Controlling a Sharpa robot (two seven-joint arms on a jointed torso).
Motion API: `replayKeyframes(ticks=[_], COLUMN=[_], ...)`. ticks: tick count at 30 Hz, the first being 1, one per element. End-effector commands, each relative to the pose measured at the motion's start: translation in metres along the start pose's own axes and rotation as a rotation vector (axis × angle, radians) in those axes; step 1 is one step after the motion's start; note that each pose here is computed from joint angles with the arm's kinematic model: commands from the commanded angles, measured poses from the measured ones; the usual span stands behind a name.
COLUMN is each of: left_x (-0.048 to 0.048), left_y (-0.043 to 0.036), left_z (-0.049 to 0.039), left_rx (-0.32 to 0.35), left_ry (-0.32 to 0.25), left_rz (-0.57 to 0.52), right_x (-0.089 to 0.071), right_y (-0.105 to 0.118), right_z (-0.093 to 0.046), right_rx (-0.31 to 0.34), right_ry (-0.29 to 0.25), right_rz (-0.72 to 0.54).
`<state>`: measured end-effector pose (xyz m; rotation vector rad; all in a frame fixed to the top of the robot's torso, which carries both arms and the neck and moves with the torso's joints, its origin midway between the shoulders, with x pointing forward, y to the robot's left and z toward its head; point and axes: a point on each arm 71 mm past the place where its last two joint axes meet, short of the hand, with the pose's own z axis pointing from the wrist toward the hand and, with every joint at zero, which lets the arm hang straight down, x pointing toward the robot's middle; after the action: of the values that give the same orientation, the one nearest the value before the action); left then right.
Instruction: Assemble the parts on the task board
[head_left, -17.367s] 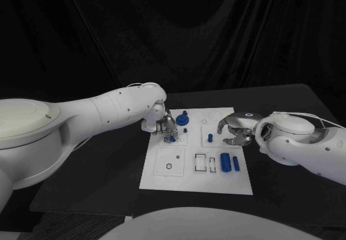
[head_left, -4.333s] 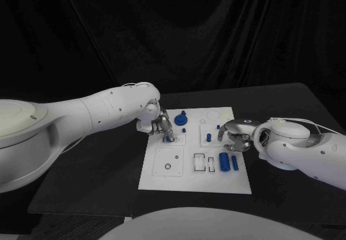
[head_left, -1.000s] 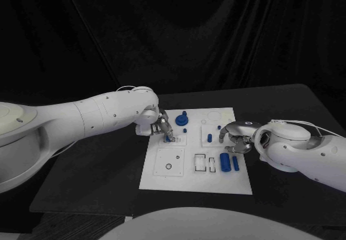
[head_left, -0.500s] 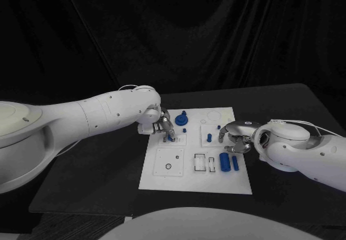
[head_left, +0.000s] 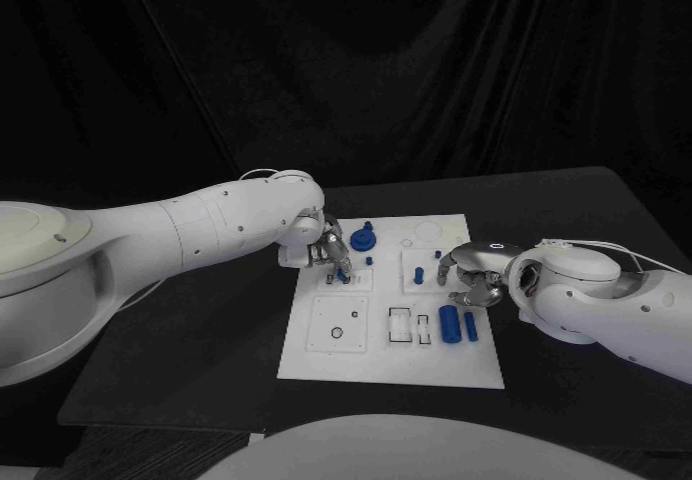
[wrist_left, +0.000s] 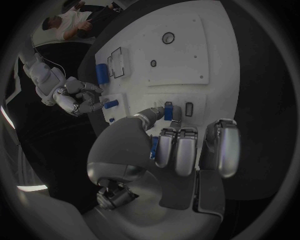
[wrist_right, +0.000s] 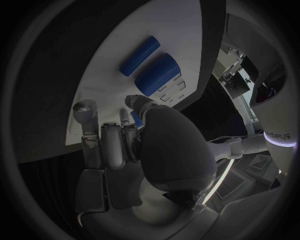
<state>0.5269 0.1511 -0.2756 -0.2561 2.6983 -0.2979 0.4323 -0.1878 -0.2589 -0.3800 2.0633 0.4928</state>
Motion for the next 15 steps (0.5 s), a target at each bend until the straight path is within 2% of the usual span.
replayKeyframes(ticks=[1,15], left_x=[0.003,0.0049], left_y=[-0.0019,-0.0051], left_z=[0.0019,0.0041], left_rx=[0.012,0.01], left_ry=[0.016,0.026], left_rz=[0.01,0.018], right_x=[0.001,0.001], right_y=[0.0001,0.0003], right_z=[-0.0001,0.0002], right_rx=[0.007,0.007], right_ry=[-0.001,-0.001], right_rz=[0.0,-0.001])
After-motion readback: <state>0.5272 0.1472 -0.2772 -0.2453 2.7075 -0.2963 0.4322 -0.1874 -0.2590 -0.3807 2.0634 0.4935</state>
